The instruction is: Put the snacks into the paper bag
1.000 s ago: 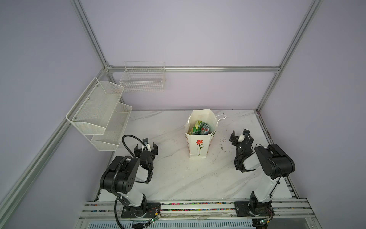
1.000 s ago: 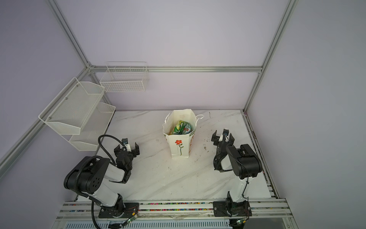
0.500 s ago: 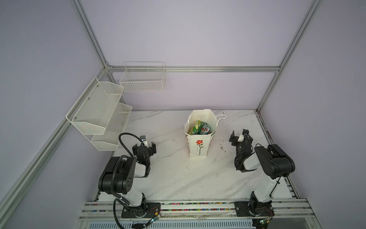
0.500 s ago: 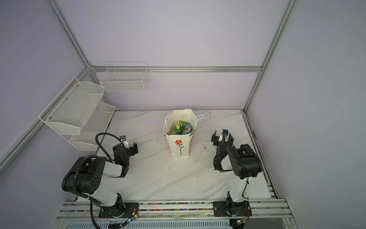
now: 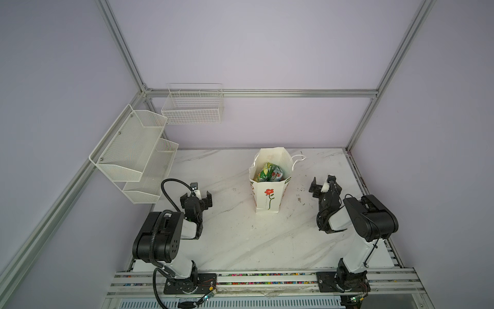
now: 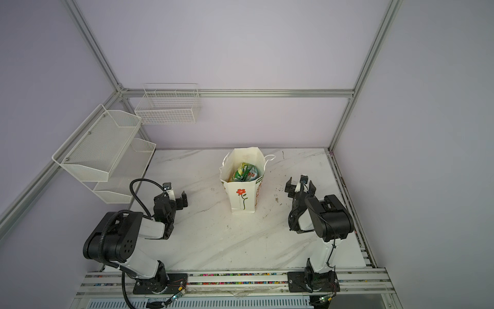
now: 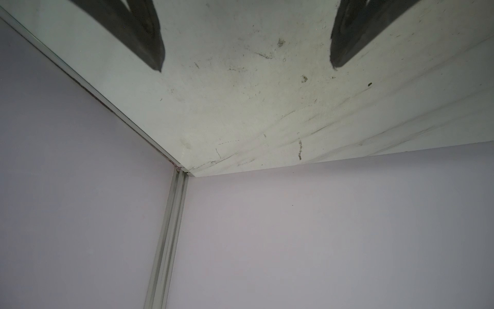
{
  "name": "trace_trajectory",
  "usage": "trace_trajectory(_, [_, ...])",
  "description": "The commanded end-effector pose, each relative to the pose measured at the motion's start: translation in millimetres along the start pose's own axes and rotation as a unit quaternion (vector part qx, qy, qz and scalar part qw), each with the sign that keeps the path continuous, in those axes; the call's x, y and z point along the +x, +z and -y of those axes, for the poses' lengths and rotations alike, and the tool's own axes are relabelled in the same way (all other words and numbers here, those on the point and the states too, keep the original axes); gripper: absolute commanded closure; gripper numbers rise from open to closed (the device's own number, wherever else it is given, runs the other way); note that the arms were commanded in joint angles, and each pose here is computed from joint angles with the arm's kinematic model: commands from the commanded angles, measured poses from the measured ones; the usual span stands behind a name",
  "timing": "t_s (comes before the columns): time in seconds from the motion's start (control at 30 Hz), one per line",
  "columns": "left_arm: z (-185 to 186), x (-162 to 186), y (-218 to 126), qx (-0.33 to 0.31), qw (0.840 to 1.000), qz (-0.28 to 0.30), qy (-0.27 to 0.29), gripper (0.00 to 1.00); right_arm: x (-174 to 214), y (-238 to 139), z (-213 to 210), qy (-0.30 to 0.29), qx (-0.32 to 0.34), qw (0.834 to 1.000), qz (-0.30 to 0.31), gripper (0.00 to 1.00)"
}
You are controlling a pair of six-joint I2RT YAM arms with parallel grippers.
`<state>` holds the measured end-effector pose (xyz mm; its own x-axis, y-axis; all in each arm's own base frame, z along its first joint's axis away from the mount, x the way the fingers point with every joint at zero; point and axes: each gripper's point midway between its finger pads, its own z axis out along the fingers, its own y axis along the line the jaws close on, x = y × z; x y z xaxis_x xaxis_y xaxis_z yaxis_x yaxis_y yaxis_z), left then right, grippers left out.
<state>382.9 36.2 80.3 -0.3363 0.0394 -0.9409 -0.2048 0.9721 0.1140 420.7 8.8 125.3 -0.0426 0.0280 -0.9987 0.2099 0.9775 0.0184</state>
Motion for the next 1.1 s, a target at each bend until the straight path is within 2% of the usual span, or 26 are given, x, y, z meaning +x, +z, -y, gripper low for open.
trace_trajectory(0.0, [0.4,-35.4,7.8,0.006,0.999,0.041,-0.016,0.00,-12.4,9.5,-3.8,0.016,-0.010,1.000,0.010,0.03])
trace_trajectory(0.1, [-0.1,-36.8,8.1,0.007,0.999,0.043,-0.018,0.00,-9.1,17.1,4.1,0.029,-0.015,0.999,-0.006,0.02])
trace_trajectory(1.07, [-0.2,-37.0,5.9,0.008,0.999,0.046,-0.018,0.01,-13.0,15.2,5.8,0.021,-0.013,1.000,0.002,0.03])
